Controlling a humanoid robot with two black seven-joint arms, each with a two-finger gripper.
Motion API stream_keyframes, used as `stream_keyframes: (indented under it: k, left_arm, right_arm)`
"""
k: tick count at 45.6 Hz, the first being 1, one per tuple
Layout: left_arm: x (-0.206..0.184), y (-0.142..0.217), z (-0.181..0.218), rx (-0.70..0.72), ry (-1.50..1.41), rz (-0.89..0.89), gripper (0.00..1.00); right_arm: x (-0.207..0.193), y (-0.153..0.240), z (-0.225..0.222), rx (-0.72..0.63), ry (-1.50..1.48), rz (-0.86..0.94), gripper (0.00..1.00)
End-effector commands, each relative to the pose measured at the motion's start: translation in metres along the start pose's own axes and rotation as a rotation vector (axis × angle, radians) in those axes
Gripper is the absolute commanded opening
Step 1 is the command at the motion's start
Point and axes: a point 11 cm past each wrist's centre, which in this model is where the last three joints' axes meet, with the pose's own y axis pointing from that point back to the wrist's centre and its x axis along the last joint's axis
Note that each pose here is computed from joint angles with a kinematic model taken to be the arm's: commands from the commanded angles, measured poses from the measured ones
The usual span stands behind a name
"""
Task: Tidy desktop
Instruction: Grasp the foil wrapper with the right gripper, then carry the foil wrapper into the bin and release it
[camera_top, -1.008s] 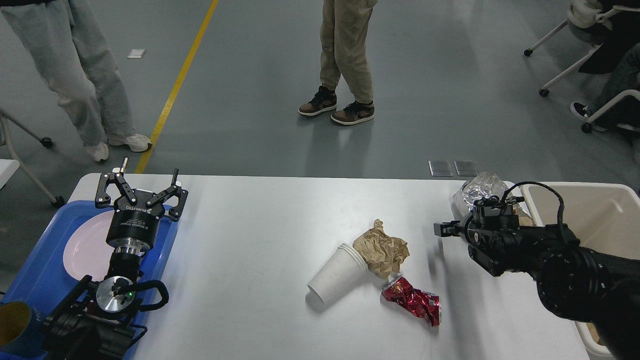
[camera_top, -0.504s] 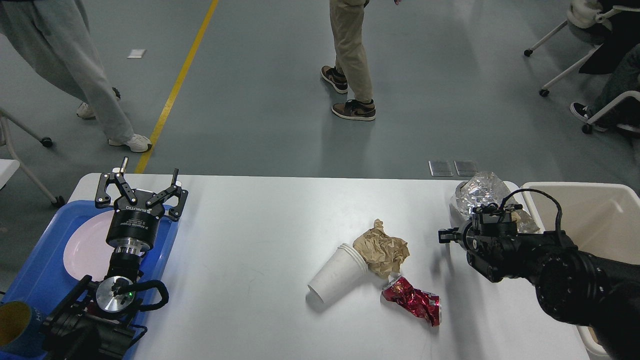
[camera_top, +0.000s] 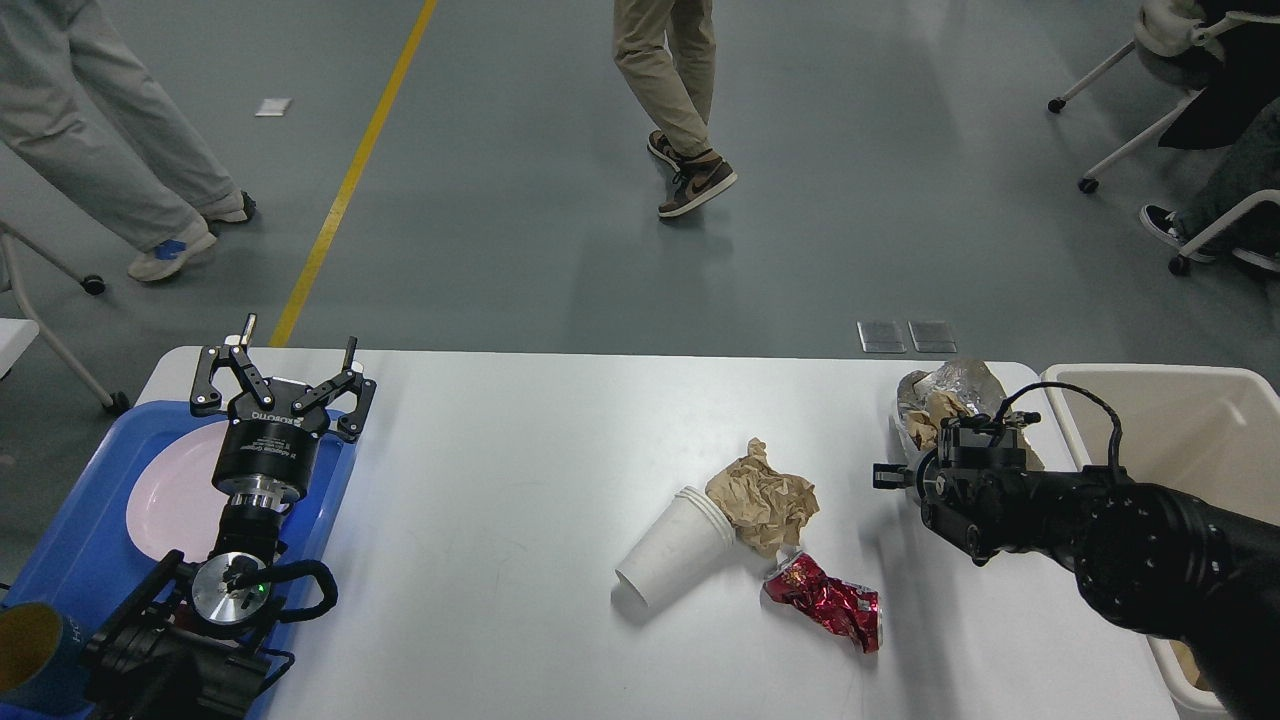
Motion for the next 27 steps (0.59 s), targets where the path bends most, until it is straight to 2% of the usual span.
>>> stream_keyframes:
  k: [1,8,14,27]
  left_arm:
    - [0.0,0.0,0.0,0.0,0.0,0.0,0.96]
    - [0.0,0.0,0.0,0.0,0.0,0.0,0.96]
    - [0.0,0.0,0.0,0.0,0.0,0.0,0.96]
    - [0.0,0.0,0.0,0.0,0.0,0.0,0.96]
  right_arm:
    - [0.002,0.002,0.001,-0.005,0.001,-0.011,0.0]
    - [0.011,0.019,0.022,-0.026,-0.007,-0.079,0.0]
    - [0.03,0.052,0.035,-0.01,-0.013,-0.158,0.0]
    - [0.09,0.17,0.061,0.015,-0.019,-0.27,0.0]
